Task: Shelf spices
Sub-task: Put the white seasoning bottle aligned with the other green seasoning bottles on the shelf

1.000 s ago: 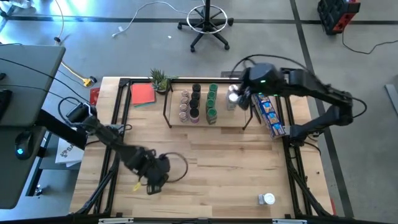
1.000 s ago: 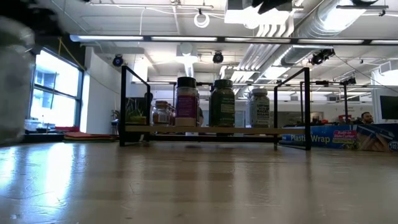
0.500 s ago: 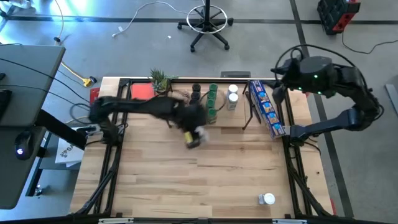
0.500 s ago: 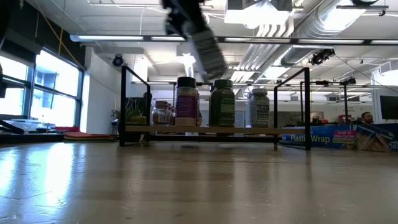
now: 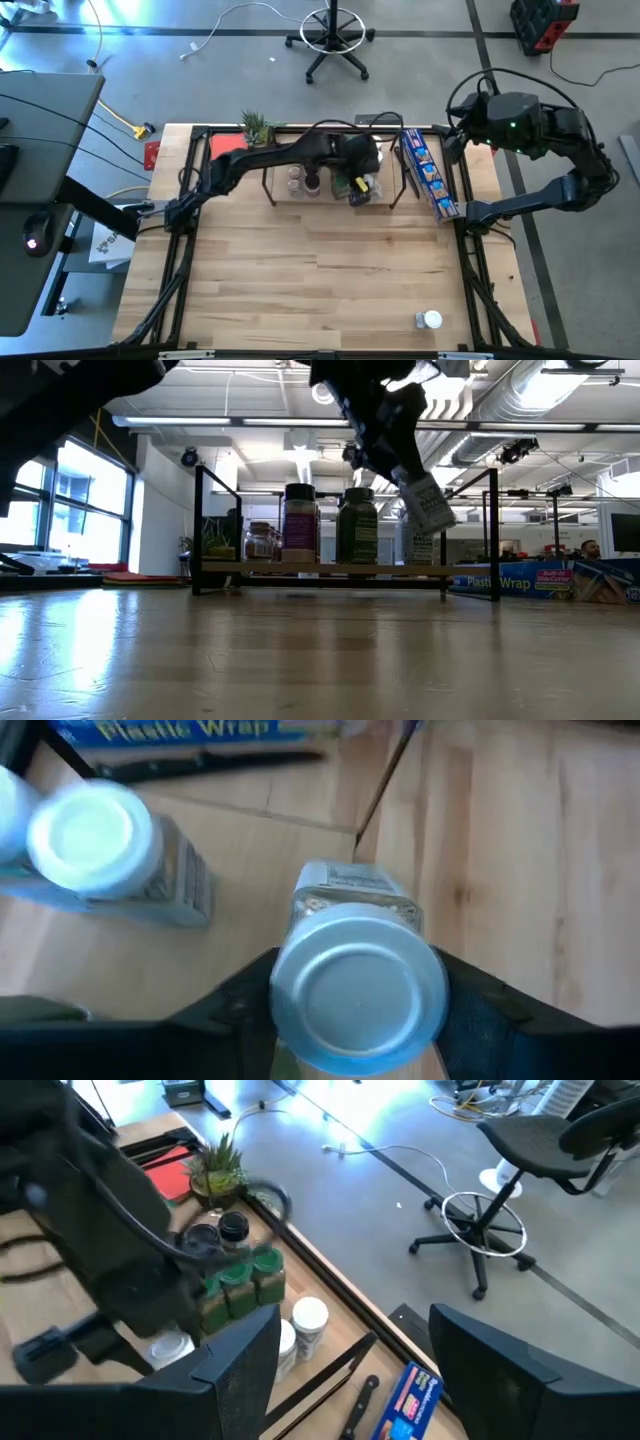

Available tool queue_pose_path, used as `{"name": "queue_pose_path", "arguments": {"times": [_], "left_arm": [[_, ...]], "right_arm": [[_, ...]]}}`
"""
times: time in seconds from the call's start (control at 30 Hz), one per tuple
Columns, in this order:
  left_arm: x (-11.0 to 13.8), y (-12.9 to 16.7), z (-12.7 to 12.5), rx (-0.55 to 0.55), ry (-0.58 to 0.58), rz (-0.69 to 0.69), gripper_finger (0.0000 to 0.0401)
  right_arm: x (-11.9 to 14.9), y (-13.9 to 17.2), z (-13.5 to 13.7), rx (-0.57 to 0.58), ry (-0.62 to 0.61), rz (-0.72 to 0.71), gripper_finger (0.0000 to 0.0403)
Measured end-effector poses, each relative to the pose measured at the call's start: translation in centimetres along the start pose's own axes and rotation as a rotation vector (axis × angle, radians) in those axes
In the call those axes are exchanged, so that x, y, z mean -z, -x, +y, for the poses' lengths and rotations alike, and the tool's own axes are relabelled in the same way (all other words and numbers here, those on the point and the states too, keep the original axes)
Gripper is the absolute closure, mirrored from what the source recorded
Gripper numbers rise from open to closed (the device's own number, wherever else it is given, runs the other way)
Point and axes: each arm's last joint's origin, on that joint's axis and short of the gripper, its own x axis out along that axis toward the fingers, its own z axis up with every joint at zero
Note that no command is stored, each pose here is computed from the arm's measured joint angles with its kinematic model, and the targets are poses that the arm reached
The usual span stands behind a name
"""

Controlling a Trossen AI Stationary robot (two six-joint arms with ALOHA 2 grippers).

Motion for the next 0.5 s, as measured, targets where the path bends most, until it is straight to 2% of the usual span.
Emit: {"name": "queue_pose_path", "arguments": {"times": [0.17, 0.37, 0.5], "left_arm": [[0.5, -1.7, 1.1, 0.000, -0.001, 0.034, 0.0208], [0.2, -2.1, 1.2, -0.009, -0.043, 0.005, 0.0208], [0.1, -2.3, 1.2, -0.030, -0.084, -0.009, 0.0173]], "right_arm": [[0.1, 0.0, 0.0, 0.002, 0.005, 0.005, 0.0153], [0.2, 0.0, 0.0, 0.005, 0.015, 0.021, 0.0153], [0.2, 0.0, 0.0, 0.006, 0.023, 0.024, 0.0153]]}}
